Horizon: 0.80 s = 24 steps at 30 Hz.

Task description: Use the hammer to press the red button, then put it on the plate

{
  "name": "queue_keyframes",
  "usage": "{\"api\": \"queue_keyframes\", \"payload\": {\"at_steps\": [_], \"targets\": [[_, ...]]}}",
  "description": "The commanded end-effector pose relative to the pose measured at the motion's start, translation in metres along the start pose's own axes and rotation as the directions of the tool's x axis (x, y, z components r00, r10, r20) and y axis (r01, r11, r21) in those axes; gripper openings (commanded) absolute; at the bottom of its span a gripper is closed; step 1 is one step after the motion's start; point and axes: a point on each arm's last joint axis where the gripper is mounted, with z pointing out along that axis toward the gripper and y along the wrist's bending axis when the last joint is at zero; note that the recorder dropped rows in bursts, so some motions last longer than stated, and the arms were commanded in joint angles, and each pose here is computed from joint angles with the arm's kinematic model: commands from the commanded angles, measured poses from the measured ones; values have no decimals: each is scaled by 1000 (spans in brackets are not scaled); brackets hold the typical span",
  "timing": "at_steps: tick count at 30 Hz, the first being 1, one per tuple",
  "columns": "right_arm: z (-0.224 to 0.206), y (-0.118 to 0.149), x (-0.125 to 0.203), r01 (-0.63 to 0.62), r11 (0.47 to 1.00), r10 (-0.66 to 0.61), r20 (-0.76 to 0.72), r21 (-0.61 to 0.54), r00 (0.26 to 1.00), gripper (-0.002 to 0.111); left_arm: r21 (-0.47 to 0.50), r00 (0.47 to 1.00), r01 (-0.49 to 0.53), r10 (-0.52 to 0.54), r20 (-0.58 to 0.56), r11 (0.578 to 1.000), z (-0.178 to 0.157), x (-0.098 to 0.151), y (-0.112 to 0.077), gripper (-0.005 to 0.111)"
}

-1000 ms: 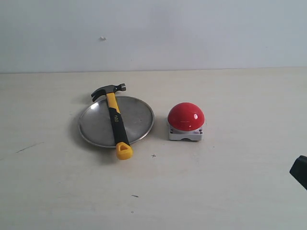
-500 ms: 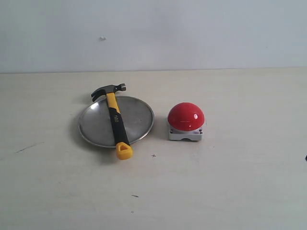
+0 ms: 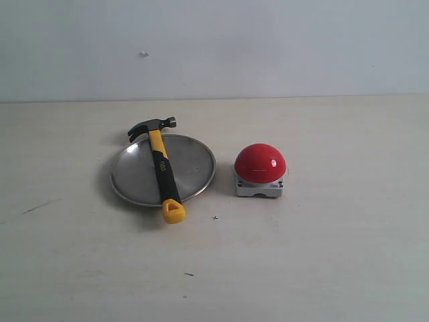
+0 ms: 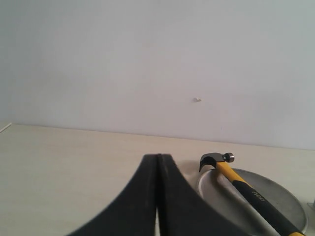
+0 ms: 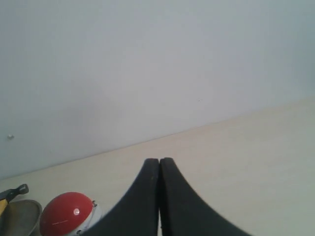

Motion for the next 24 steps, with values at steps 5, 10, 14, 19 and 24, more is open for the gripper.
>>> {"api": "queue_keyframes", "payload": {"at_steps": [5, 10, 14, 19, 24], "targets": [[-1, -2, 3, 40, 999, -40, -16, 23, 999, 0, 0, 1000, 3, -3, 6, 1000, 0, 0, 0, 0], [-1, -2, 3, 38, 999, -38, -16, 22, 999, 0, 0, 1000, 3, -3, 6, 1000, 0, 0, 0, 0], [-1, -2, 3, 38, 999, -38, -16, 22, 999, 0, 0, 1000, 3, -3, 6, 1000, 0, 0, 0, 0], [-1, -2, 3, 32, 999, -32, -16, 22, 999, 0, 0, 1000, 3, -3, 6, 1000, 0, 0, 0, 0], [-1, -2, 3, 32, 999, -32, -16, 22, 999, 0, 0, 1000, 3, -3, 6, 1000, 0, 0, 0, 0]]}}
